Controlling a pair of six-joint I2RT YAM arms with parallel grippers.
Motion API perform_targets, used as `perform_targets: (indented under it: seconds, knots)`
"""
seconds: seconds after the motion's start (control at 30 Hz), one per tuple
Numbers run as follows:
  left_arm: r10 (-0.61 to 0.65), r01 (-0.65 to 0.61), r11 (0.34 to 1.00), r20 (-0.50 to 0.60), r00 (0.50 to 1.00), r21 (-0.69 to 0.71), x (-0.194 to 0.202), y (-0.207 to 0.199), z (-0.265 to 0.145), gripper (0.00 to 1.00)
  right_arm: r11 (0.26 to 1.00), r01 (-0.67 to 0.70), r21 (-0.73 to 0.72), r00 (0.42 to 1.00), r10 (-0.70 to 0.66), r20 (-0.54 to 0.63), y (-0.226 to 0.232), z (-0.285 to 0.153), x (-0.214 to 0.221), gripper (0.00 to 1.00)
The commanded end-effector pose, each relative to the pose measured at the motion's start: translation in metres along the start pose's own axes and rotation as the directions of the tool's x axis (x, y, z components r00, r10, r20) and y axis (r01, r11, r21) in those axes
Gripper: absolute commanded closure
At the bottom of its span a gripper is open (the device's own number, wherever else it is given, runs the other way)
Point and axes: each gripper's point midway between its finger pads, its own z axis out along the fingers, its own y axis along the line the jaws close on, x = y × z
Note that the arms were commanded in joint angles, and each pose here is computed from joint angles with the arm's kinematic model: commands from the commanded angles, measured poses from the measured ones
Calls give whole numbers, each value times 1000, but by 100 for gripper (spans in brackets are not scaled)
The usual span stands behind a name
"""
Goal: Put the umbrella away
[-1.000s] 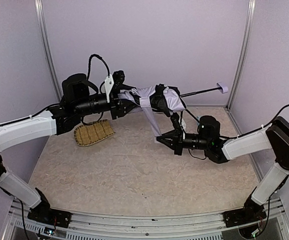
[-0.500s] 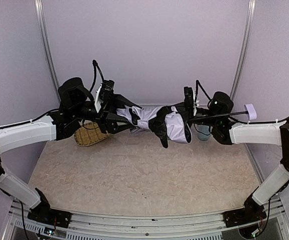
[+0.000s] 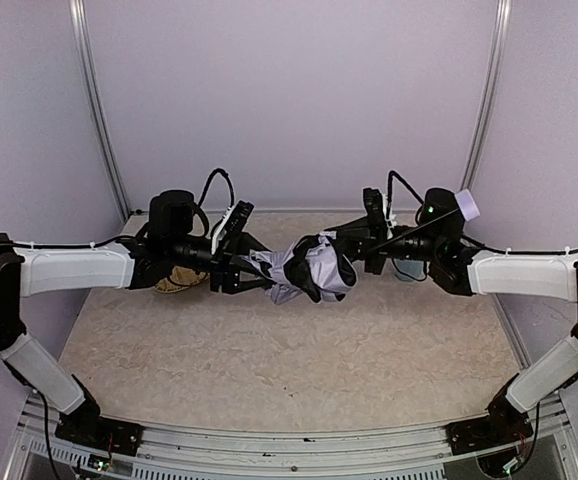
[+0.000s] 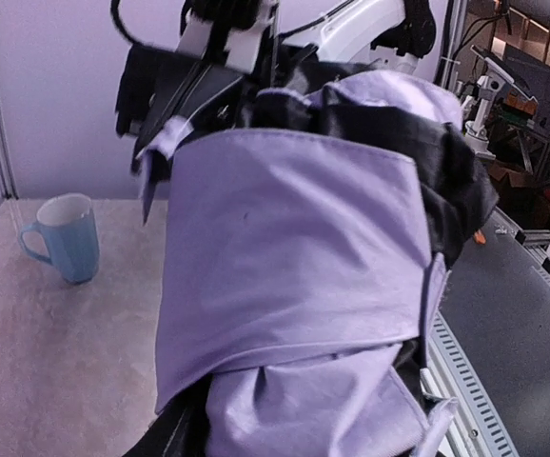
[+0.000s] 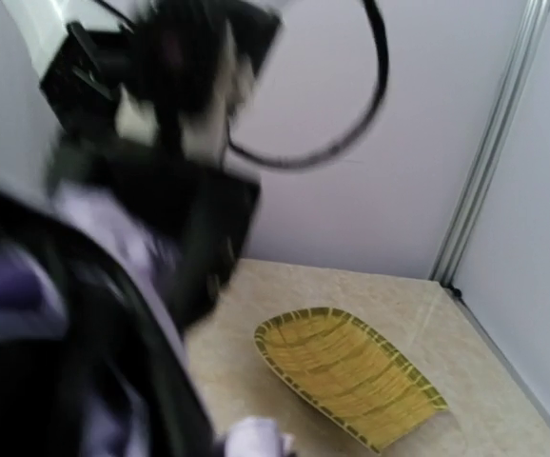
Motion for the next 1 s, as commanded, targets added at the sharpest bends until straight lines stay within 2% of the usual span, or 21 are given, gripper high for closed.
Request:
perform_targets:
  seconds: [0.0,0.17,0.27,0.4,0.53,0.7,0.8,0.9,0.97]
  knots:
    - [-98,102,993,-69,993,59,45,-4,2,100,983,177,39,984,-178,28,16,9,-37,100]
    - [-135,142,989,-139,981,39,81,10,9,100,970,234,-61,972,-233,17,63,38,-26,100]
    - [-43,48,998,-136,990,37,86,7,5,100,968,225,-106,972,-231,-48,82,51,-6,100]
    - [127,-127,992,-58,990,6,64,2,-7,100,970,216,-109,970,-226,-93,91,50,7,100]
    - [284,-284,959,-65,957,0,60,-6,-13,100,962,248,-116,962,-258,-84,95,46,-3,100]
    - [436,-425,898,-94,895,116,57,-35,-15,100,943,307,-125,931,-325,-166,101,45,7,100]
    - [482,-454,873,-177,858,180,58,-51,-4,100,930,356,-90,909,-367,-196,103,43,9,100]
    - [419,-378,907,-292,860,187,89,-46,1,100,925,377,-42,907,-378,-188,97,42,11,100]
    - [374,-332,926,-330,867,179,105,-41,5,100,933,360,11,917,-352,-187,88,46,14,100]
